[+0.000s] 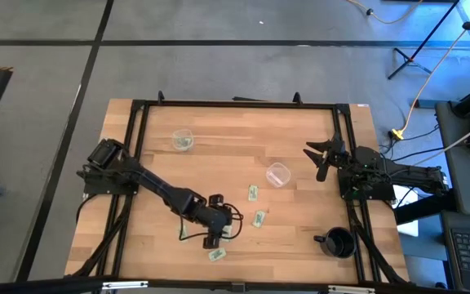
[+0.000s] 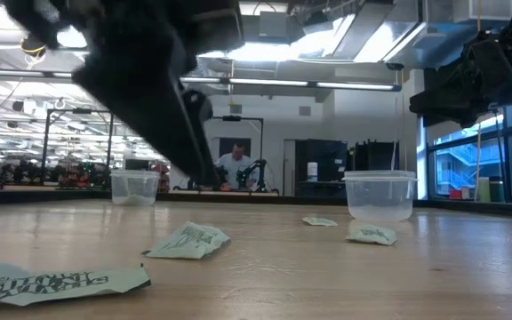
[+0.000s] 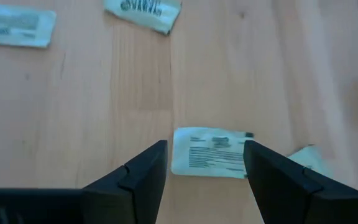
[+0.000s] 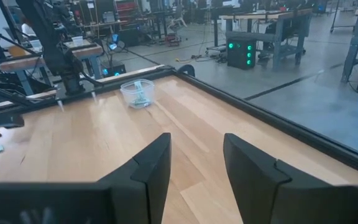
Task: Pick and place Stevia / Truvia into bins
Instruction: Put the green stevia packet into the left white container
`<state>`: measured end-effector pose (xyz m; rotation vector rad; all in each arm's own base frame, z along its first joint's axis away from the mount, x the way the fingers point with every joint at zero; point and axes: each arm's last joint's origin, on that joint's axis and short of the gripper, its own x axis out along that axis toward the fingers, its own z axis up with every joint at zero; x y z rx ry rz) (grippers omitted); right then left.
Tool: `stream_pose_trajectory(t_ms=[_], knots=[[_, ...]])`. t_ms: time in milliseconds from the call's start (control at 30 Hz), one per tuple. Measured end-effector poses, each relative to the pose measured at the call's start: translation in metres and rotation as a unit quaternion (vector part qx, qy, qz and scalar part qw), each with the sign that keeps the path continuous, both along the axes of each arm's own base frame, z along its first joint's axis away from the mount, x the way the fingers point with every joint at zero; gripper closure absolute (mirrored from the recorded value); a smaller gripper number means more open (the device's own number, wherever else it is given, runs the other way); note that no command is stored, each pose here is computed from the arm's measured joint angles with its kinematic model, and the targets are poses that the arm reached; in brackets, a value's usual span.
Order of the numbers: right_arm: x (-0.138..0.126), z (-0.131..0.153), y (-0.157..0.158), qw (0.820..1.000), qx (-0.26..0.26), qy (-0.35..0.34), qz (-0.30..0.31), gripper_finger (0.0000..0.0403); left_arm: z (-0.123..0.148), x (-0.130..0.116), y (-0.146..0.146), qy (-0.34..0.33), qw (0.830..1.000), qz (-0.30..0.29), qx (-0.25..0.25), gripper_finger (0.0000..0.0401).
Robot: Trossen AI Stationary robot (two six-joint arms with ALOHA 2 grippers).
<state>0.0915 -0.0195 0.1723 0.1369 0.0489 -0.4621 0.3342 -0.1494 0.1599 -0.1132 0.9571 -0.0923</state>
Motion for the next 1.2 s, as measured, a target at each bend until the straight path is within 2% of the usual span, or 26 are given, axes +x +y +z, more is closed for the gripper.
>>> stream_pose_trajectory(t_ms=[233, 433, 1200], knots=[[0.0, 0.0, 0.0, 1.0, 0.001, -0.001, 0.0, 0.0251, -0.028, 0.005, 0.002, 0.028, 0.999, 0.013, 0.029, 0.0197], [0.0, 0.0, 0.0, 1.0, 0.003, -0.001, 0.0, 0.0251, -0.032, 0.007, 0.003, 0.034, 0.999, 0.016, 0.023, 0.0213], [0.0, 0.0, 0.0, 1.0, 0.001, 0.0, 0.0, 0.0251, -0.033, 0.006, 0.004, 0.042, 0.999, 0.014, 0.02, 0.0341]])
